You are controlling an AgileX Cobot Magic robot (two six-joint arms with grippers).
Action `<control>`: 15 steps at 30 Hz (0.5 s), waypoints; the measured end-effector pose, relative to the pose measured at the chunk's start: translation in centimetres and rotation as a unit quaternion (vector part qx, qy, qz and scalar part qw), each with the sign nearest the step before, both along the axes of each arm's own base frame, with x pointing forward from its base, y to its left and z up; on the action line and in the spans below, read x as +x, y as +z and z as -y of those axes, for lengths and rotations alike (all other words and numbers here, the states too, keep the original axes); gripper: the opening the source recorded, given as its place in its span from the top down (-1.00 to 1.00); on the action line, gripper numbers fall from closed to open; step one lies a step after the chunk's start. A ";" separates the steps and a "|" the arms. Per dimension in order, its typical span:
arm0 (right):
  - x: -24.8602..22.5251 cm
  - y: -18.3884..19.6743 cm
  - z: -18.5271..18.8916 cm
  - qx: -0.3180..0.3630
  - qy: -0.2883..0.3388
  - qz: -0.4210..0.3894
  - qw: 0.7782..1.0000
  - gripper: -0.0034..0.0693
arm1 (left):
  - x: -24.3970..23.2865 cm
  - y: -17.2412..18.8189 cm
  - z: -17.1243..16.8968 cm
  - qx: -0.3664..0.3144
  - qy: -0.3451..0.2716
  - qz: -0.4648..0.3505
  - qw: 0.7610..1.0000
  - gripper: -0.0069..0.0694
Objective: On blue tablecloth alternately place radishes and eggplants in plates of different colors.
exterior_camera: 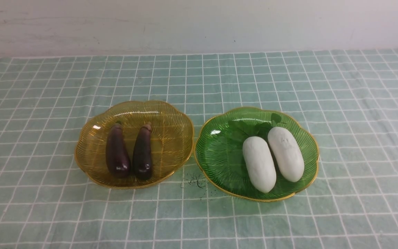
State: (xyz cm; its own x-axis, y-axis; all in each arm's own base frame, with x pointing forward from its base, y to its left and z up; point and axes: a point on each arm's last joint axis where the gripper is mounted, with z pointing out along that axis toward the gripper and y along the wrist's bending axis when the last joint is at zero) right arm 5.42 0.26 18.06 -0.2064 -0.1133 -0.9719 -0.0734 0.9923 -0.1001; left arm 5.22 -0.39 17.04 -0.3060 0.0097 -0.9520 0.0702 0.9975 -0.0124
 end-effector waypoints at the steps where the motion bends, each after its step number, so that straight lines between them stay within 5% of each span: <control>1: 0.0 0.0 0.0 0.000 0.000 0.000 1.000 0.95 | 0.0 0.0 0.0 0.000 0.000 0.000 1.000 0.84; 15: 0.0 0.0 0.0 0.004 -0.001 0.000 1.000 0.95 | 0.0 0.0 0.0 0.000 0.000 0.000 1.000 0.84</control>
State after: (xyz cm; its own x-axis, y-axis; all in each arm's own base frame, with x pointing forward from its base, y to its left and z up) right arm 5.42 0.26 18.06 -0.2071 -0.1044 -0.9727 -0.0715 0.9933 -0.0913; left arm 5.22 -0.39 17.04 -0.3060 0.0097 -0.9520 0.0702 0.9975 -0.0124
